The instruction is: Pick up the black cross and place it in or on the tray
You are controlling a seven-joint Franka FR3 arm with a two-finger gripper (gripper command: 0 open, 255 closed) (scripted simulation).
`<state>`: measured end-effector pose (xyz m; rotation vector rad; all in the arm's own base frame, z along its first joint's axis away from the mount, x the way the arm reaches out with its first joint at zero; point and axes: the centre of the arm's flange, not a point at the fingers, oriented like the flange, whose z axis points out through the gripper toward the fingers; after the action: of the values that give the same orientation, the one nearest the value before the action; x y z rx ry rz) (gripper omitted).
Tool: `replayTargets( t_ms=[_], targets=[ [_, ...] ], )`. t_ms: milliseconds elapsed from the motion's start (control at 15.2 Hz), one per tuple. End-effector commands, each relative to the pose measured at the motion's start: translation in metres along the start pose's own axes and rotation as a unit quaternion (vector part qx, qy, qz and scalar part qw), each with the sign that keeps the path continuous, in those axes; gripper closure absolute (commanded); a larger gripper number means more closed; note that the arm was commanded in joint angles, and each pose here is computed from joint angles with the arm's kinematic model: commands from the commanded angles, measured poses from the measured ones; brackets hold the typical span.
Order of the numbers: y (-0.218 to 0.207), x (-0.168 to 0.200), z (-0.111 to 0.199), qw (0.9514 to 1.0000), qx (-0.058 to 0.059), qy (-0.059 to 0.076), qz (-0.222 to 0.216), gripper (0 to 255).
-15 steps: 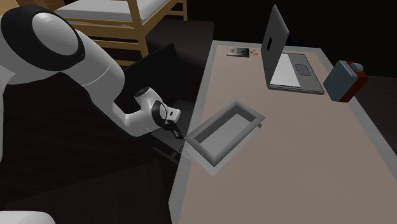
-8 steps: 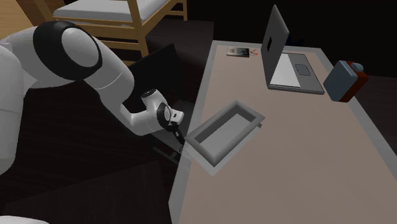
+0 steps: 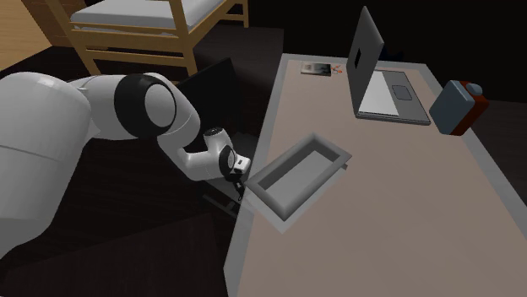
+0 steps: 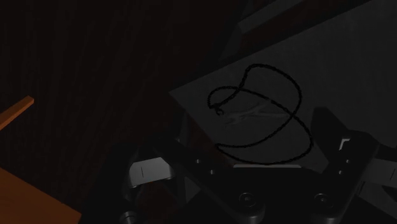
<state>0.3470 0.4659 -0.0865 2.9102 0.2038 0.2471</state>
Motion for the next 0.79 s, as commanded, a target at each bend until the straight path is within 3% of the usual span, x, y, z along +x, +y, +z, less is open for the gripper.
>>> replayTargets(
  t_ms=[0,198,660,726],
  targets=[
    [0.002,0.001,0.013,1.0000,-0.003,-0.002,0.001,0],
    [0.002,0.001,0.026,1.0000,-0.003,-0.002,0.001,0],
    [0.002,0.001,0.026,1.0000,-0.003,-0.002,0.001,0],
    [0.002,0.001,0.026,1.0000,-0.003,-0.002,0.001,255]
  ],
)
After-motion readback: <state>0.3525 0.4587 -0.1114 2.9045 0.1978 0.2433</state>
